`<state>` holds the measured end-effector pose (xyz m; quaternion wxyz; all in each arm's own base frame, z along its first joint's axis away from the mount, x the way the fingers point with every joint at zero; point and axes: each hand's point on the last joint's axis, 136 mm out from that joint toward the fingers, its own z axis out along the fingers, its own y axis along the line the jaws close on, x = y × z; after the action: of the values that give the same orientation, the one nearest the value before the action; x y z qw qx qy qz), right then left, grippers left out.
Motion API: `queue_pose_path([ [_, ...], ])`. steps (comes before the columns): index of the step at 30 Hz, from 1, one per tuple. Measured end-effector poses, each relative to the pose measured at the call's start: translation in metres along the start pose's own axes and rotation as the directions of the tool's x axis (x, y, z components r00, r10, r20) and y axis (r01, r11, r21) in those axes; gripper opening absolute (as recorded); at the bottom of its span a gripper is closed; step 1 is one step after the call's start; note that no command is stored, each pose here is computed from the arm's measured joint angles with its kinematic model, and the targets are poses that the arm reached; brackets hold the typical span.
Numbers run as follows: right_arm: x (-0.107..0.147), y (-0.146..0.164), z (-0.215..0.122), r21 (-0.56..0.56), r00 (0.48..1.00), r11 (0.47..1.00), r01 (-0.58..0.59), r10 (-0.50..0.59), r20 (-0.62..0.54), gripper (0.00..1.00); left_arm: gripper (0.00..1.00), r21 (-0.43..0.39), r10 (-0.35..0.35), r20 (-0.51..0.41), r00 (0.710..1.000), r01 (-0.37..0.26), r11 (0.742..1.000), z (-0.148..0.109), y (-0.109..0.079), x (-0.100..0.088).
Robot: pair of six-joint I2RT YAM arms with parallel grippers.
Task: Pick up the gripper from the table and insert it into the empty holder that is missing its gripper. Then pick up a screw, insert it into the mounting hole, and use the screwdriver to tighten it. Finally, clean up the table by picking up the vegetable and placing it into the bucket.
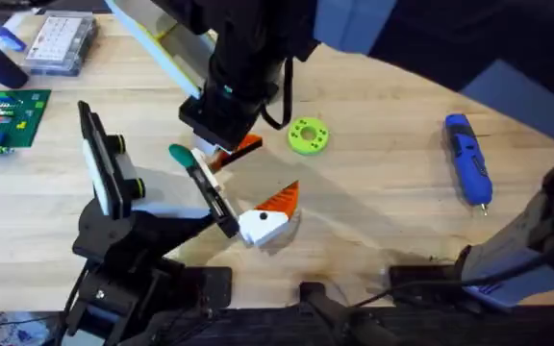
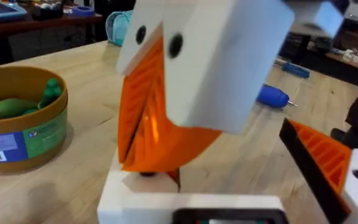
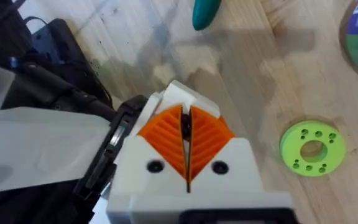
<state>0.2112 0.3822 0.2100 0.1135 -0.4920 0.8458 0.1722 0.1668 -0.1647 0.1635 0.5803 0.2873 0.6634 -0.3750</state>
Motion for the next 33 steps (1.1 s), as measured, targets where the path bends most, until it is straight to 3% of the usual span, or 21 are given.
queue_pose_path([
  [4,0.000,0.000,0.000,0.000,1.000,1.000,-0.001,0.001,0.000,0.016,0.989,0.000,0.000,0.000,1.000,0.000,1.000,0.000,0.000,0.000],
  [7,0.000,0.001,0.000,-0.005,1.000,1.000,-0.002,0.002,-0.001,0.136,0.989,0.000,0.000,0.000,1.000,0.000,1.000,0.000,0.000,0.000],
  [14,-0.001,-0.002,-0.001,0.003,1.000,1.000,-0.008,0.008,0.004,0.555,0.989,-0.004,-0.002,0.000,1.000,0.003,1.000,0.000,0.001,0.000],
  [17,-0.001,-0.008,-0.006,0.022,1.000,1.000,-0.018,0.018,0.004,0.842,0.989,-0.008,0.003,0.002,1.000,-0.003,1.000,0.000,0.001,0.000],
  [19,-0.002,-0.011,-0.011,0.028,1.000,0.999,-0.024,0.023,0.011,0.968,0.989,-0.008,0.007,0.002,1.000,-0.007,1.000,0.000,0.001,0.000],
  [25,-0.006,-0.024,-0.034,0.041,0.998,0.998,-0.057,0.055,0.035,0.988,0.989,-0.009,0.010,0.002,1.000,-0.010,1.000,0.000,0.001,-0.001],
  [33,0.010,-0.076,-0.054,0.085,0.982,0.978,-0.190,0.189,0.017,0.988,0.989,-0.009,0.014,0.002,1.000,-0.014,1.000,0.000,0.001,-0.001],
])
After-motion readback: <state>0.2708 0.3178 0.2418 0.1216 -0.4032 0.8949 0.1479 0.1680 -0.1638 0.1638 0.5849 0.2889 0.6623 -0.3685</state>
